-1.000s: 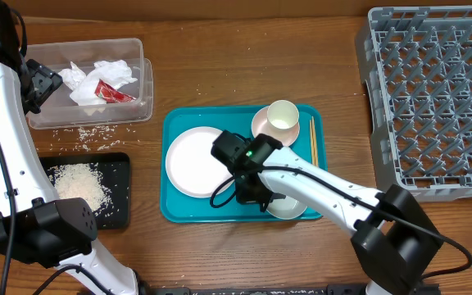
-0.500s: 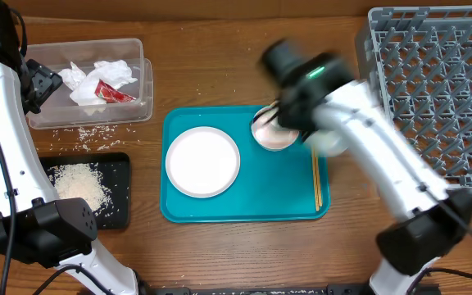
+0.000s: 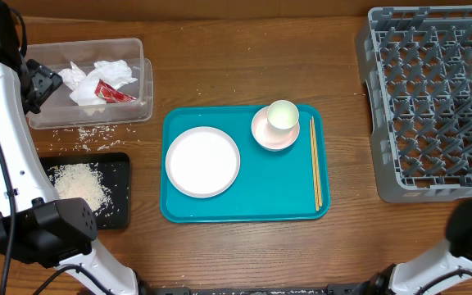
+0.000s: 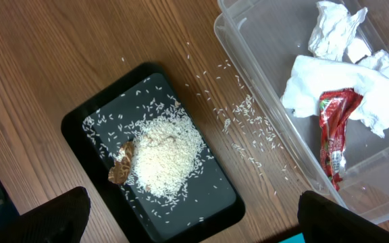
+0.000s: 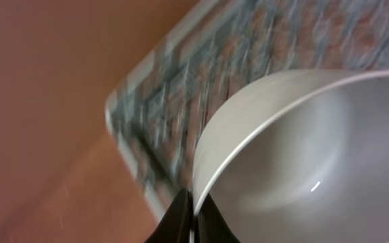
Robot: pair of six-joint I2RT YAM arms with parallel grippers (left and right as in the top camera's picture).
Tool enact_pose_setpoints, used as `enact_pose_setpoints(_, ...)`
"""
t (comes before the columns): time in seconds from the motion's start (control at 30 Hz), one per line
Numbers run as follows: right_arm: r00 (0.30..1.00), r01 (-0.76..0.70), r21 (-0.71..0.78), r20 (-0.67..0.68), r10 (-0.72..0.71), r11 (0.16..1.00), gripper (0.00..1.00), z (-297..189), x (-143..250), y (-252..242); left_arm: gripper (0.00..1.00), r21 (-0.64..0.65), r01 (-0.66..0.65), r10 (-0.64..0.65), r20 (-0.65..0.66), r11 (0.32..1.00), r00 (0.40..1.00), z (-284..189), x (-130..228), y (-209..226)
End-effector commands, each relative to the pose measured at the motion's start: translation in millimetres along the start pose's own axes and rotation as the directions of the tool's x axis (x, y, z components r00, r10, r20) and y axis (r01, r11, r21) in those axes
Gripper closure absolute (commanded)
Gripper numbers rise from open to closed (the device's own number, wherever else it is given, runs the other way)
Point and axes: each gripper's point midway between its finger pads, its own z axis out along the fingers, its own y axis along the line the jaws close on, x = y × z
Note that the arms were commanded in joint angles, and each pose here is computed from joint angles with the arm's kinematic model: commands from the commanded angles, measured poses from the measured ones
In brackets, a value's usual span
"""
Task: Sort waste into correct bins and load items into the dishwasher
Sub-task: 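Lower the white bowl into the grey dish rack and release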
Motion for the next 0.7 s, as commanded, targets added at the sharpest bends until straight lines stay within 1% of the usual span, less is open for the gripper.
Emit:
enact_pose_setpoints(0.0, 0.996, -0.025, -0.199, 0.074, 0.041, 0.980, 0.96, -20.1, -37.4, -25.6, 0.00, -0.005, 0.000, 0.000, 0.021, 1.000, 1.000, -3.3, -4.6, 3.3)
enact_pose_setpoints(0.1, 0.985, -0.047, -0.203, 0.153, 0.079, 0.978, 0.96, -24.8, -60.9, -62.0, 0.00, -0.005, 0.000, 0.000, 0.022, 1.000, 1.000, -3.3, -4.7, 3.3)
enact_pose_setpoints(0.2, 0.974, -0.060, -0.200, 0.203, 0.101, 0.978, 0.96, -22.4, -72.3, -92.6, 0.00, -0.005, 0.000, 0.000, 0.021, 1.000, 1.000, -3.3, -4.6, 3.3)
enact_pose_setpoints(0.23, 0.971, -0.054, -0.225, 0.214, 0.103, 0.973, 0.96, -20.4, -75.1, -99.2, 0.00, -0.005, 0.000, 0.000, 0.021, 1.000, 1.000, -3.3, -4.6, 3.3)
enact_pose_setpoints(0.43, 0.972, 0.039, -0.438, 0.226, 0.068, 0.898, 0.96, 2.9, -80.3, -107.0, 0.00, -0.005, 0.000, 0.000, 0.022, 1.000, 1.000, -3.3, -4.7, 3.3)
enact_pose_setpoints(0.57, 0.973, 0.086, -0.519, 0.227, 0.040, 0.850, 0.96, 26.2, -80.0, -109.2, 0.00, -0.005, 0.000, 0.000, 0.021, 1.000, 1.000, -3.3, -4.6, 3.3)
enact_pose_setpoints(0.67, 0.973, 0.085, -0.525, 0.226, 0.043, 0.847, 0.96, 45.9, -78.9, -119.4, 0.00, -0.005, 0.000, 0.000, 0.021, 1.000, 1.000, -3.3, -4.6, 3.3)
